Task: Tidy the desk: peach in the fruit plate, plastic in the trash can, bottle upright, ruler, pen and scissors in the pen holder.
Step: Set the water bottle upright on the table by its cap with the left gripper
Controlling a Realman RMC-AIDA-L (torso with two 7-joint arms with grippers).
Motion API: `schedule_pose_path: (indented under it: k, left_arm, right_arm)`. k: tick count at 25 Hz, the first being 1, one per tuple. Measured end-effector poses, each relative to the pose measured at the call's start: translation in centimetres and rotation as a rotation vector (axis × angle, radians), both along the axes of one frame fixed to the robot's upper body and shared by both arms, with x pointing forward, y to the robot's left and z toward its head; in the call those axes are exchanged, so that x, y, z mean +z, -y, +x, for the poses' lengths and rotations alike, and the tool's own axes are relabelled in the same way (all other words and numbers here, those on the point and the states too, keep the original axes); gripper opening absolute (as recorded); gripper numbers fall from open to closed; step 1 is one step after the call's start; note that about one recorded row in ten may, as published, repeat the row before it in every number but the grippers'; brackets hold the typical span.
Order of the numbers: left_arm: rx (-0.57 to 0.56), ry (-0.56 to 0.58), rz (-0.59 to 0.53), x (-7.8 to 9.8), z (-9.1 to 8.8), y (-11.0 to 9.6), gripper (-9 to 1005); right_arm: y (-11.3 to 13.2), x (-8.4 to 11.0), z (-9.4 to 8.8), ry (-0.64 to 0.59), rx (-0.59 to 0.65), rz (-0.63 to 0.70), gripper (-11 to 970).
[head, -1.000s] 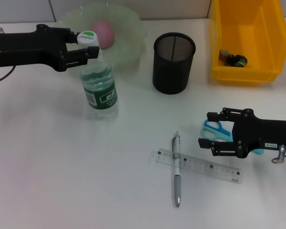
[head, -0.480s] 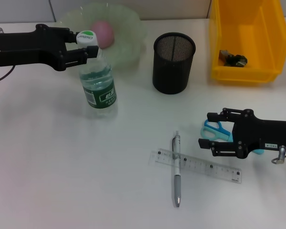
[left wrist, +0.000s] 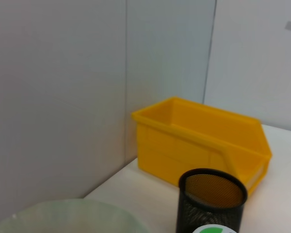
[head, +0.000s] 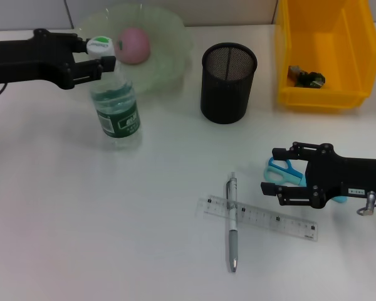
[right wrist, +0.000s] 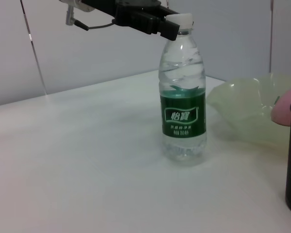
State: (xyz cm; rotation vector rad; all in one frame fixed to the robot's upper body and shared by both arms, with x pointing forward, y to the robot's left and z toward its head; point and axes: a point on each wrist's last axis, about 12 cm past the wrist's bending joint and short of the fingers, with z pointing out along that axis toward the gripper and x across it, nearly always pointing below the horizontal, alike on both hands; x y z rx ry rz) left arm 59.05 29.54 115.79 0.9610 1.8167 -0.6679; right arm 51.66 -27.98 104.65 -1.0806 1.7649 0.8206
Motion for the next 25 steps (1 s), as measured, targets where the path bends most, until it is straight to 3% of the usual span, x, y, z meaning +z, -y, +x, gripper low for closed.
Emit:
schedule_pose_path:
  k: [25]
  left_arm:
    - [0.101, 0.023, 0.043, 0.0, 0.4, -2.3, 444]
  right_arm:
    - [-0.1, 0.0, 0.0, -0.006, -0.003, 0.003, 767]
